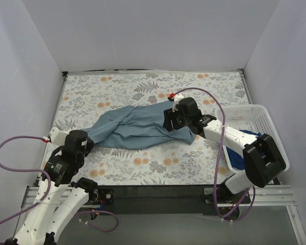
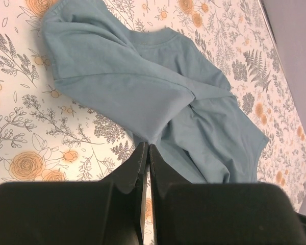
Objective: Fold and stack the t-shirts
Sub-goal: Flatten the tshirt out
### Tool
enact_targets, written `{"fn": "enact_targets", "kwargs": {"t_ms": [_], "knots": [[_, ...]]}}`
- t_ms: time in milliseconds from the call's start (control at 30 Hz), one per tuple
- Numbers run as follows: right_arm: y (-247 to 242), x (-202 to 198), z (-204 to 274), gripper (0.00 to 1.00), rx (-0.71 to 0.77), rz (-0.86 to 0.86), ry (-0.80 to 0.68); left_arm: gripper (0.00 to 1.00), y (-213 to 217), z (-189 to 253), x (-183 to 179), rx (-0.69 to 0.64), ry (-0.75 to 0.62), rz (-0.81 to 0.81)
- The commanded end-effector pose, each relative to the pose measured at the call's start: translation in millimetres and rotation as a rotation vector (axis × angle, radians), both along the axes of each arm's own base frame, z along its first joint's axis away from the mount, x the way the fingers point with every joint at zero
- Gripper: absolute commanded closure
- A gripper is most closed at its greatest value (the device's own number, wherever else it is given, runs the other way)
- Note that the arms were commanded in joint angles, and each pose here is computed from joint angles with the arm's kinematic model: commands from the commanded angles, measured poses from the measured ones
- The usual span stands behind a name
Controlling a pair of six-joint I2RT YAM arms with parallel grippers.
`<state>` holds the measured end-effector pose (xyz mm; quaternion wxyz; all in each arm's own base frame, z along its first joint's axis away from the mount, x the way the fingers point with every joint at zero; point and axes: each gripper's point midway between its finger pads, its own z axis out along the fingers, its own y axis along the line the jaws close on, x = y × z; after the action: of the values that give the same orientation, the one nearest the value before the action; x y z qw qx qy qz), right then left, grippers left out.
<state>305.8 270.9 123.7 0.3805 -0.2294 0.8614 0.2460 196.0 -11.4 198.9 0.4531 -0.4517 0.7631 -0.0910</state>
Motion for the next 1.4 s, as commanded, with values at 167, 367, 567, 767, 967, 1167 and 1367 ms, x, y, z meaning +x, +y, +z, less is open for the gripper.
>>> {"fn": "enact_targets", "kwargs": {"t_ms": [167, 367, 567, 767, 967, 1167, 1367], "knots": [[-37, 44, -31, 0.31, -0.242, -0.122, -0.04, 1.0, 14, -5, -9, 0.024, -0.007, 0.057], [-56, 73, -31, 0.31, -0.238, -0.181, -0.022, 1.0, 16, -1, -3, 0.056, -0.007, 0.063], [-66, 134, -22, 0.35, -0.204, -0.22, -0.043, 1.0, 16, 0, 1, 0.066, -0.013, 0.064], [-60, 184, -47, 0.47, -0.243, -0.142, -0.061, 1.0, 14, 4, 4, 0.071, -0.01, 0.048], [-51, 214, -63, 0.49, -0.21, -0.091, -0.049, 1.0, 11, 10, 7, 0.07, -0.01, 0.039], [-43, 220, -85, 0.43, -0.2, -0.06, -0.006, 1.0, 8, 7, 10, 0.075, 0.004, 0.024], [-41, 219, -105, 0.4, -0.211, -0.047, 0.045, 1.0, 6, 3, 12, 0.075, 0.011, 0.01]]}}
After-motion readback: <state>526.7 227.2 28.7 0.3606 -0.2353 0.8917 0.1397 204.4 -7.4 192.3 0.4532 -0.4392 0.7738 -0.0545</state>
